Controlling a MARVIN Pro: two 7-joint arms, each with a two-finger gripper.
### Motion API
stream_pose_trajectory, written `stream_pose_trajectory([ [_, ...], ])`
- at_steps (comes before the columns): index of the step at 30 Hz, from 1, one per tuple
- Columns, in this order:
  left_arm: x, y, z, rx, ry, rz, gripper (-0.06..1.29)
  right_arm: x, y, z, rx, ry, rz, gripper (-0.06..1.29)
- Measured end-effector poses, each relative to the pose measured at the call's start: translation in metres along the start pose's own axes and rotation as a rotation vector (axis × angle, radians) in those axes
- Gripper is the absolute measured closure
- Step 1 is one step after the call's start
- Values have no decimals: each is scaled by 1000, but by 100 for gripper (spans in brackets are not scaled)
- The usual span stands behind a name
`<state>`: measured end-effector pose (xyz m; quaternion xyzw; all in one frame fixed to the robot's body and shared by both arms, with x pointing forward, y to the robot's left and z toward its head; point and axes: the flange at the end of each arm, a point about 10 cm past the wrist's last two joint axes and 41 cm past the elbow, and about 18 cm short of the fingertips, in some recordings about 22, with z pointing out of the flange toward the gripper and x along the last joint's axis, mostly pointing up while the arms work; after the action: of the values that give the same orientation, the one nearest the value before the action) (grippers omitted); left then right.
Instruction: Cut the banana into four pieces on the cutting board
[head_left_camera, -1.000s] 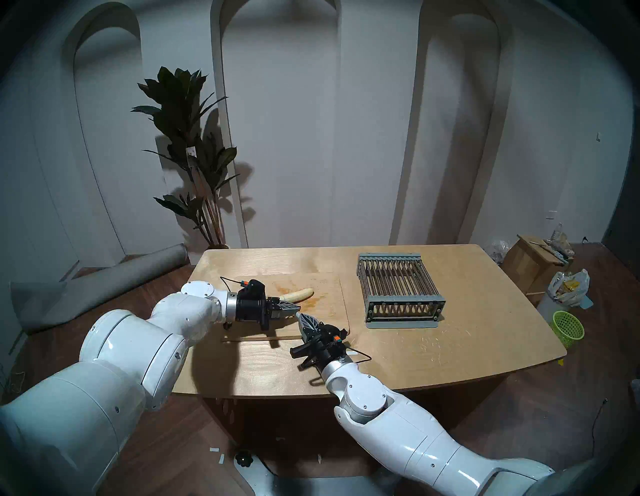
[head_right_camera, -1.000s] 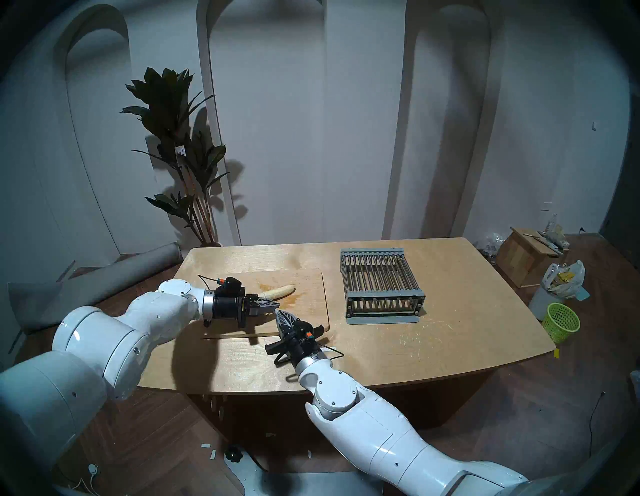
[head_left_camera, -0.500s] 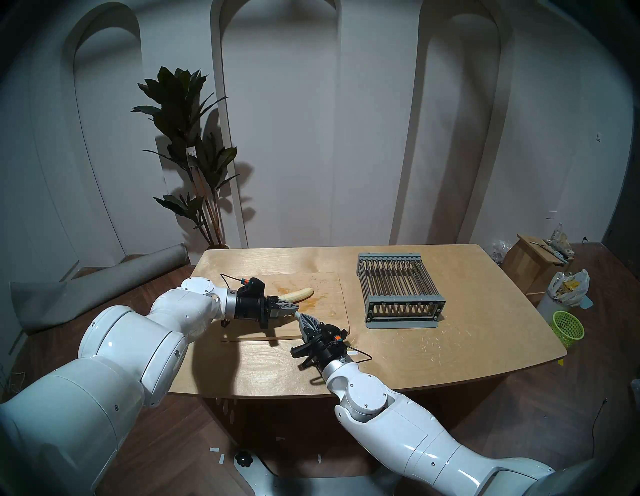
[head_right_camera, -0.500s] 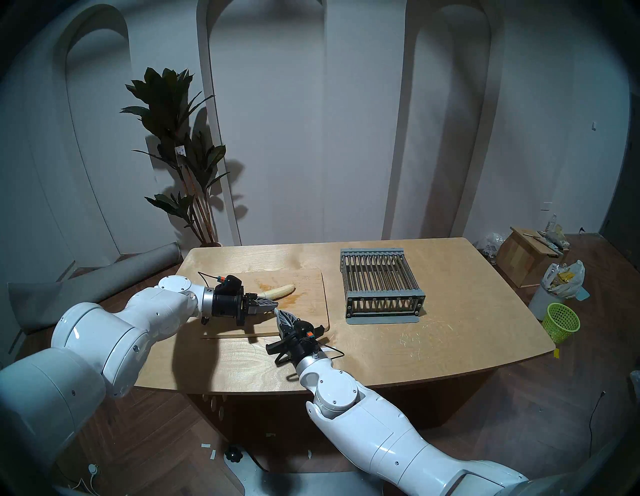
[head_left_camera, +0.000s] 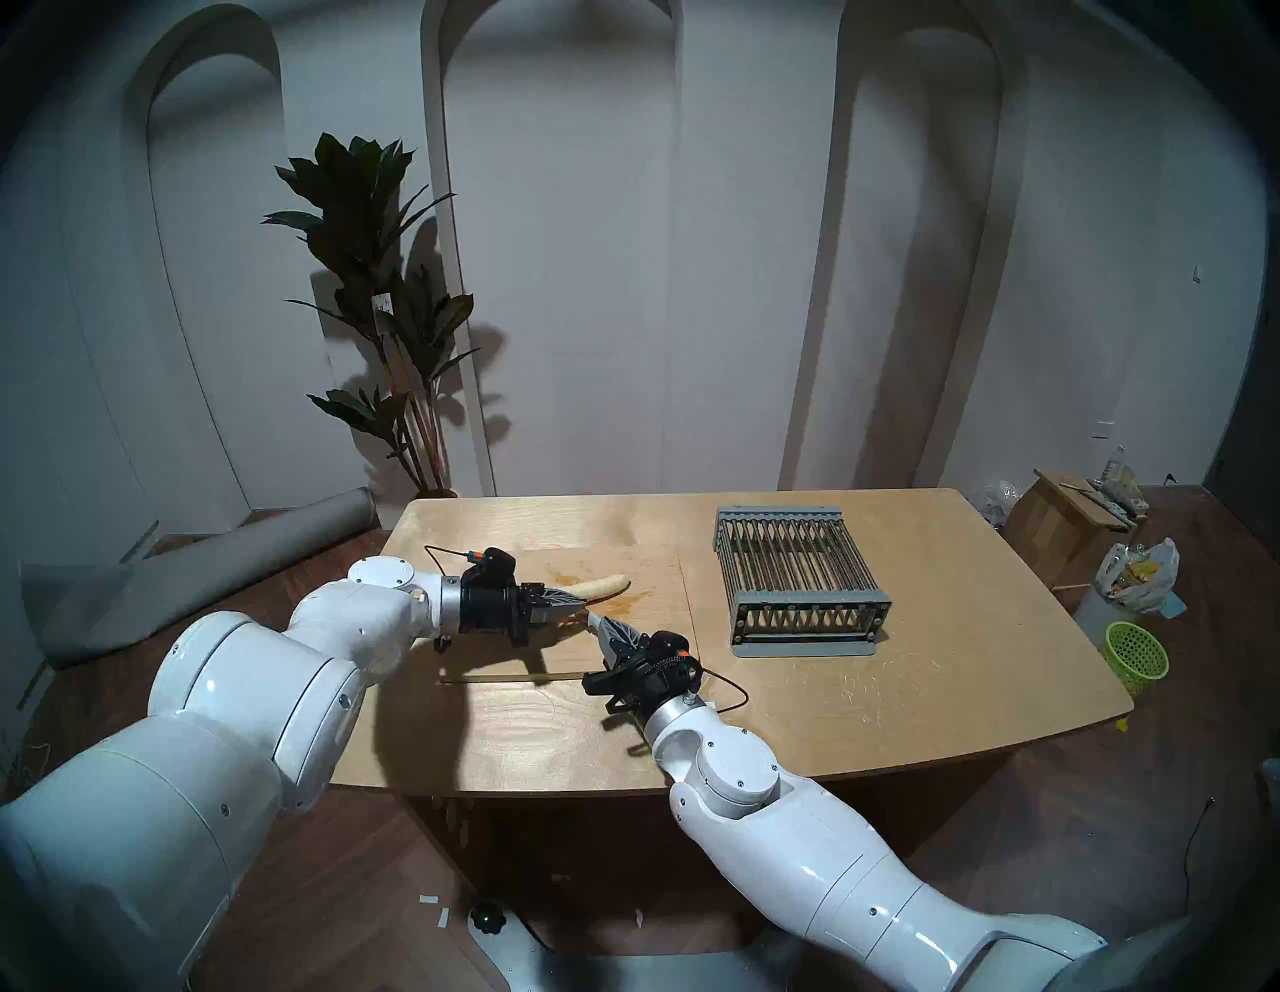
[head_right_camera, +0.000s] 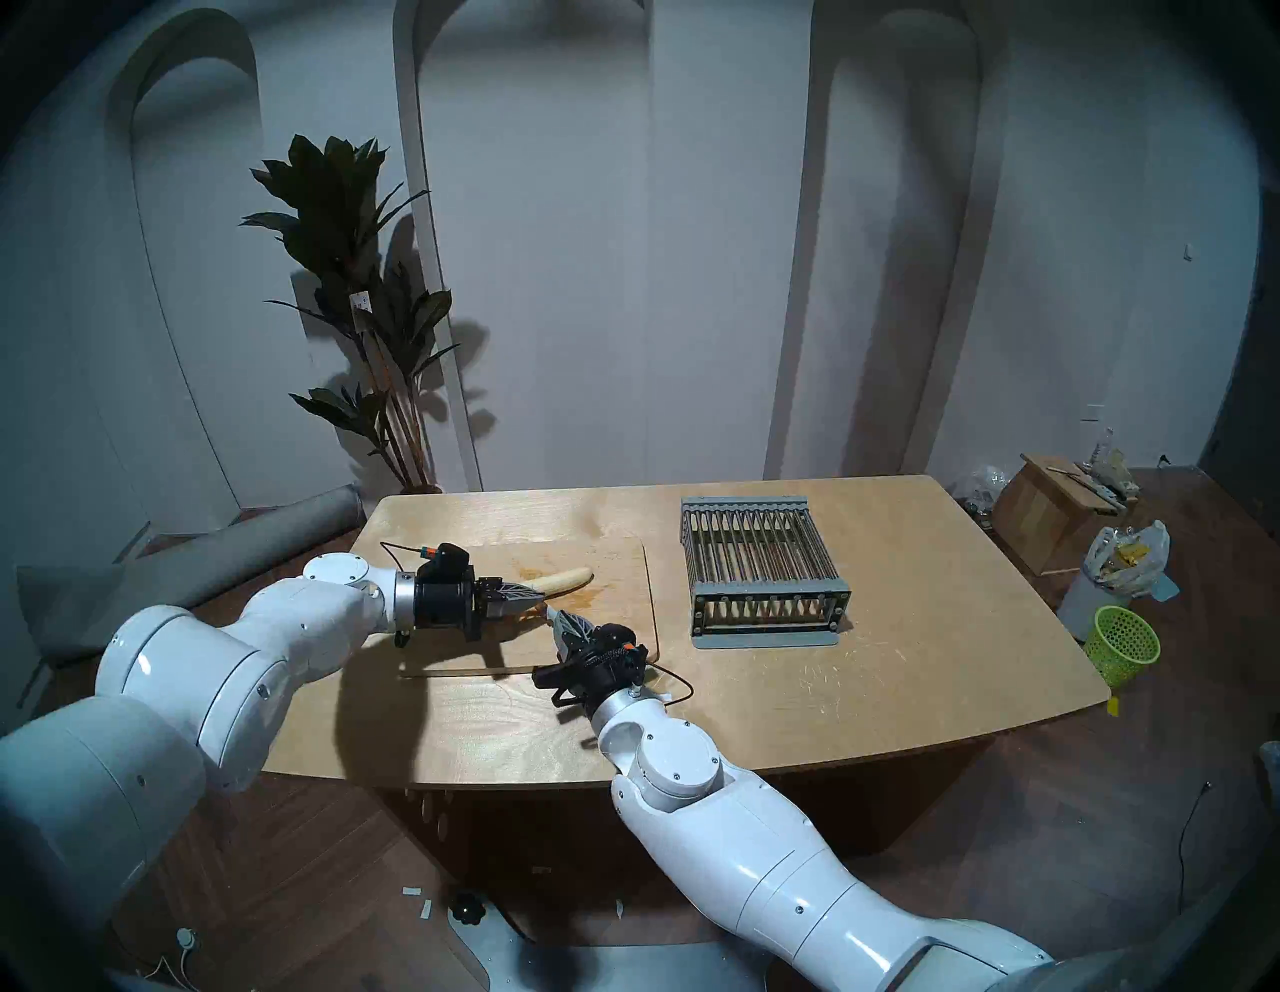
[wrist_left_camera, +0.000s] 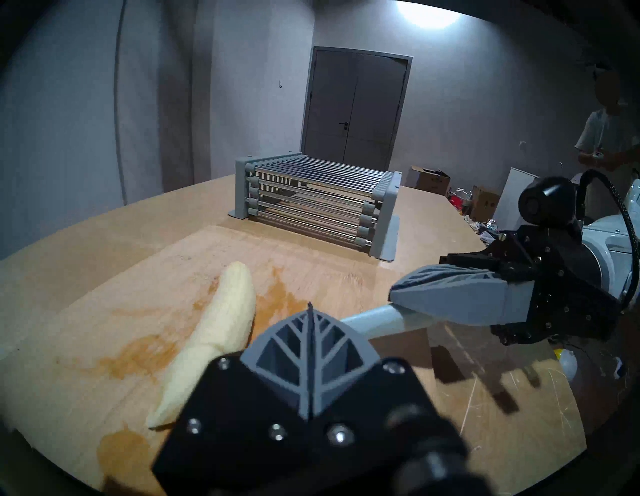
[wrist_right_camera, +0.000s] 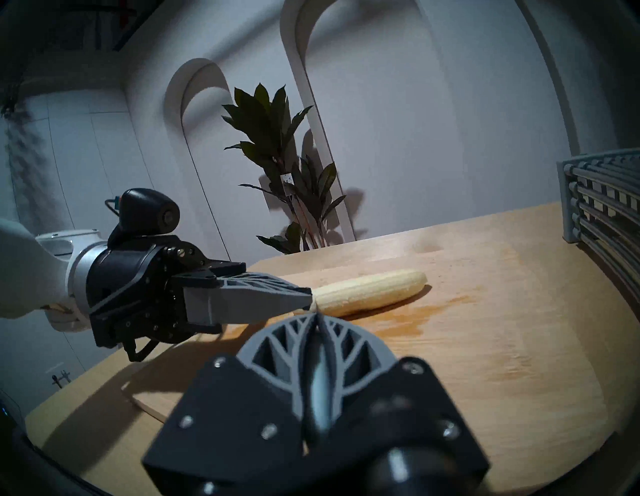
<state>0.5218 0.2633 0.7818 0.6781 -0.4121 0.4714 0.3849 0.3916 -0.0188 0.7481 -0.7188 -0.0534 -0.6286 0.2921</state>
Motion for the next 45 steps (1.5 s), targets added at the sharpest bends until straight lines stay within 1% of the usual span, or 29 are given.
stream_pose_trajectory([
  [2,1,-1,-2,10,9,-4,126,2,1,1,-2,-9,27,115],
  [6,4,-4,-5,27,25,-11,126,9,1,3,2,-29,106,115],
  [7,5,-5,-6,31,28,-13,126,12,0,4,6,-35,132,115],
  [12,7,-6,-10,37,38,-16,126,23,-2,6,26,-54,219,115],
  [14,7,-7,-10,37,42,-15,126,26,-3,6,33,-59,241,115],
  [16,8,-7,-11,37,47,-15,126,29,-4,6,45,-55,235,115],
  [19,10,-8,-12,40,58,-13,126,32,-7,4,74,-45,171,115],
  [21,11,-8,-13,42,69,-10,126,32,-10,2,100,-36,84,115],
  [22,11,-8,-13,43,72,-10,126,32,-11,1,106,-34,60,115],
  [23,12,-8,-13,43,78,-8,126,31,-11,0,114,-30,18,116],
  [25,13,-8,-13,43,84,-7,126,31,-10,-2,123,-23,-33,116],
  [29,15,-9,-13,41,102,-5,126,29,-7,-6,135,2,-165,116],
  [33,18,-8,-11,35,118,-4,126,29,-3,-8,132,24,-252,116],
  [38,22,-7,-8,21,131,0,126,31,3,-10,110,48,-301,116],
  [45,29,-7,-6,2,140,1,126,38,15,-13,75,76,-333,116],
])
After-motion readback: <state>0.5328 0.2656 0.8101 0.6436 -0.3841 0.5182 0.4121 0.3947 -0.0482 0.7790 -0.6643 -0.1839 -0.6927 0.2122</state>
